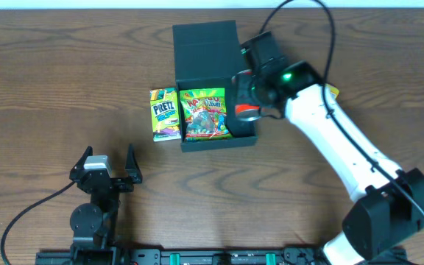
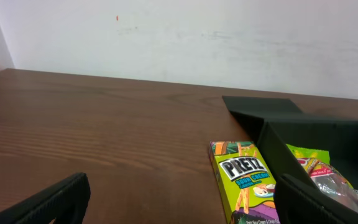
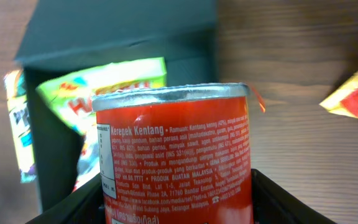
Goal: Pack container
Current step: 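Carry the red can left and lower it into the box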
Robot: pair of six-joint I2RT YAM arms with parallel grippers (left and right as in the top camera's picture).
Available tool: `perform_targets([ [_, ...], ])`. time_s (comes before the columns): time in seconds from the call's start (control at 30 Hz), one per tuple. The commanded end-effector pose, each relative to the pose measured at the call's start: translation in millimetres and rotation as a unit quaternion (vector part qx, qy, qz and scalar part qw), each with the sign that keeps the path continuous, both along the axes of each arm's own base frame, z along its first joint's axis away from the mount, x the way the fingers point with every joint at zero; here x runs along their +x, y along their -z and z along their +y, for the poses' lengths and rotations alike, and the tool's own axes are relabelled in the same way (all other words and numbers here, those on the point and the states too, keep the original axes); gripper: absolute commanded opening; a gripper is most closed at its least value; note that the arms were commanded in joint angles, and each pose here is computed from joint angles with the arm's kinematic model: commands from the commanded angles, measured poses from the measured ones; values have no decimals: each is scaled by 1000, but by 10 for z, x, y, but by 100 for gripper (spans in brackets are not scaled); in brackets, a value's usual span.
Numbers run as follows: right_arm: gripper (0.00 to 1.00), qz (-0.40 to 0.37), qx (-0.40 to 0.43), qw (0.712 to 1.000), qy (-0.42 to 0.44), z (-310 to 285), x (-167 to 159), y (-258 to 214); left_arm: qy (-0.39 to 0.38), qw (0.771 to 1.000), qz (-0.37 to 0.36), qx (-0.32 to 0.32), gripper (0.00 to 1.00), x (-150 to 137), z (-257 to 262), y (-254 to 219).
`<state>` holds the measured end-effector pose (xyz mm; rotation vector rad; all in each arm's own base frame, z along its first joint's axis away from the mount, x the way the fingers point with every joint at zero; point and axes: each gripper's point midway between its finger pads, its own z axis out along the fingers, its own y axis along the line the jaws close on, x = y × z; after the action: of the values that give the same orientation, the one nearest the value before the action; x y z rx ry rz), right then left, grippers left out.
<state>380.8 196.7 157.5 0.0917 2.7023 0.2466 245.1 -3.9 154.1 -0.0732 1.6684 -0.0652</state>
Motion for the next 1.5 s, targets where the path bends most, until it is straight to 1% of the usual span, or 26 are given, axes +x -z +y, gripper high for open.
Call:
perform_targets([
  [0.0, 56, -16, -22, 999, -17, 96, -79, -28, -6, 1000, 31, 4, 95, -15, 24, 185],
  [0.27, 60, -8, -34, 999, -24, 134, -116, 292, -5, 1000, 31, 4, 95, -15, 23, 187],
  [0.73, 61, 22, -29, 999, -20, 197, -125, 921, -6, 1000, 31, 4, 95, -15, 24, 187],
  [0.8, 63, 27, -33, 999, -20, 196, -125, 974, -6, 1000, 31, 4, 95, -15, 24, 187],
  [0.93, 67, 28, -36, 999, -23, 193, -127, 990, -5, 1000, 31, 4, 95, -15, 23, 185],
  [1.0, 73, 28, -36, 999, -23, 193, -128, 991, -6, 1000, 31, 4, 95, -15, 24, 187],
  [1.4, 73, 22, -47, 998, -20, 157, -116, 974, -6, 1000, 31, 4, 96, -15, 24, 186],
  [1.47, 70, 12, -55, 998, -16, 125, -95, 930, -6, 1000, 31, 4, 95, -15, 24, 187],
])
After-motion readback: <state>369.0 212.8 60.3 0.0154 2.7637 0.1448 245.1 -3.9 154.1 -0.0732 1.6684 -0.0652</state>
